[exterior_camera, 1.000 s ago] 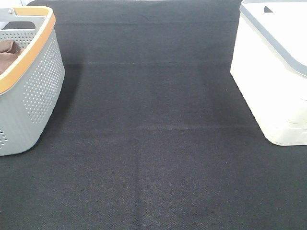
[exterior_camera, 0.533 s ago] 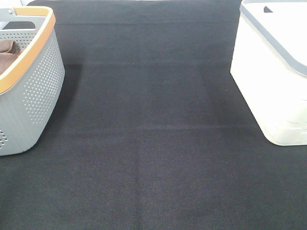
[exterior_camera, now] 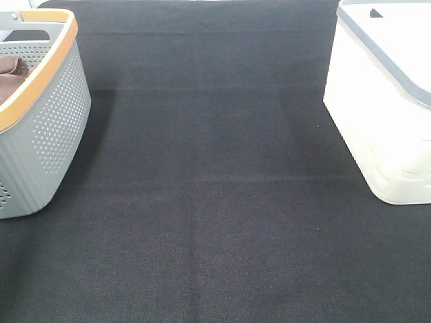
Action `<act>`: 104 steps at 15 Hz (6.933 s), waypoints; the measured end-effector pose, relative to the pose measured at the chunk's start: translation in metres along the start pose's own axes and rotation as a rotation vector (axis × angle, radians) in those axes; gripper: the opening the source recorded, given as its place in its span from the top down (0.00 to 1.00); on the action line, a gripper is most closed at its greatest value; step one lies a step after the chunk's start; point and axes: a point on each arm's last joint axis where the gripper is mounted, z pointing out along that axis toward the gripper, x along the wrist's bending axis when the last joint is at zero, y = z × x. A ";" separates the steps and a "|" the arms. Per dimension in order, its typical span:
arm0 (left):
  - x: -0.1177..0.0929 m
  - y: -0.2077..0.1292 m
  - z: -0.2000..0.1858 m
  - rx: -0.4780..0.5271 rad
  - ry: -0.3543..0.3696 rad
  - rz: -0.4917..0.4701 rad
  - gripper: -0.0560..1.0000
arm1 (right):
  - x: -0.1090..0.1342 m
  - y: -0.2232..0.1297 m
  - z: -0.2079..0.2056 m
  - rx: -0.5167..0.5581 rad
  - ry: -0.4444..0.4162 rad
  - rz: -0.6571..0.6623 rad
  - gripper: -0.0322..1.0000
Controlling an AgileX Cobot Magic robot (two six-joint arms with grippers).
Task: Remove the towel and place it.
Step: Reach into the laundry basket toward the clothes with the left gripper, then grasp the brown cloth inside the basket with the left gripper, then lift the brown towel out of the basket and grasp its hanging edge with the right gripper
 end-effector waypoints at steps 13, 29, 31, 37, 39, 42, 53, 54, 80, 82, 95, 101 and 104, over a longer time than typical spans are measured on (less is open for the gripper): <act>-0.003 0.055 0.160 0.480 0.091 0.045 0.47 | 0.000 0.000 0.000 0.000 0.000 0.000 0.37; 0.121 0.032 0.298 0.608 0.095 -0.435 0.47 | 0.000 0.000 0.000 0.000 0.000 0.000 0.37; 0.120 0.027 0.320 0.603 0.043 -0.510 0.47 | 0.000 0.000 0.000 0.000 0.000 0.000 0.37; 0.119 0.008 0.348 0.631 -0.007 -0.577 0.47 | 0.000 0.000 0.000 0.000 0.000 0.000 0.37; 0.119 0.003 0.353 0.631 -0.009 -0.591 0.47 | 0.000 0.000 0.000 0.000 0.000 0.000 0.37; 0.116 -0.001 0.359 0.628 -0.036 -0.633 0.47 | 0.000 0.000 0.000 0.000 0.000 0.000 0.37; 0.095 -0.003 0.372 0.596 -0.100 -0.527 0.95 | 0.000 0.000 0.000 0.000 0.000 0.000 0.37; 0.096 -0.003 0.371 0.596 -0.098 -0.522 0.95 | 0.000 0.000 0.000 0.000 0.000 0.000 0.37; -0.073 0.236 0.098 -0.386 -0.767 -0.279 0.95 | 0.024 0.025 0.037 0.195 0.262 0.032 0.37; -0.103 0.233 0.098 -0.390 -0.815 -0.256 0.95 | 0.034 0.037 0.051 0.192 0.377 0.042 0.37; -0.218 0.188 0.131 -0.188 -0.987 -0.207 0.95 | 0.091 0.143 0.121 -0.041 0.913 -0.180 0.38; -0.227 0.187 0.129 -0.199 -0.987 -0.220 0.95 | 0.170 0.143 0.167 -0.039 0.885 -0.402 0.38; -0.227 0.187 0.129 -0.198 -0.987 -0.222 0.95 | 0.192 0.138 0.202 -0.024 0.801 -0.419 0.38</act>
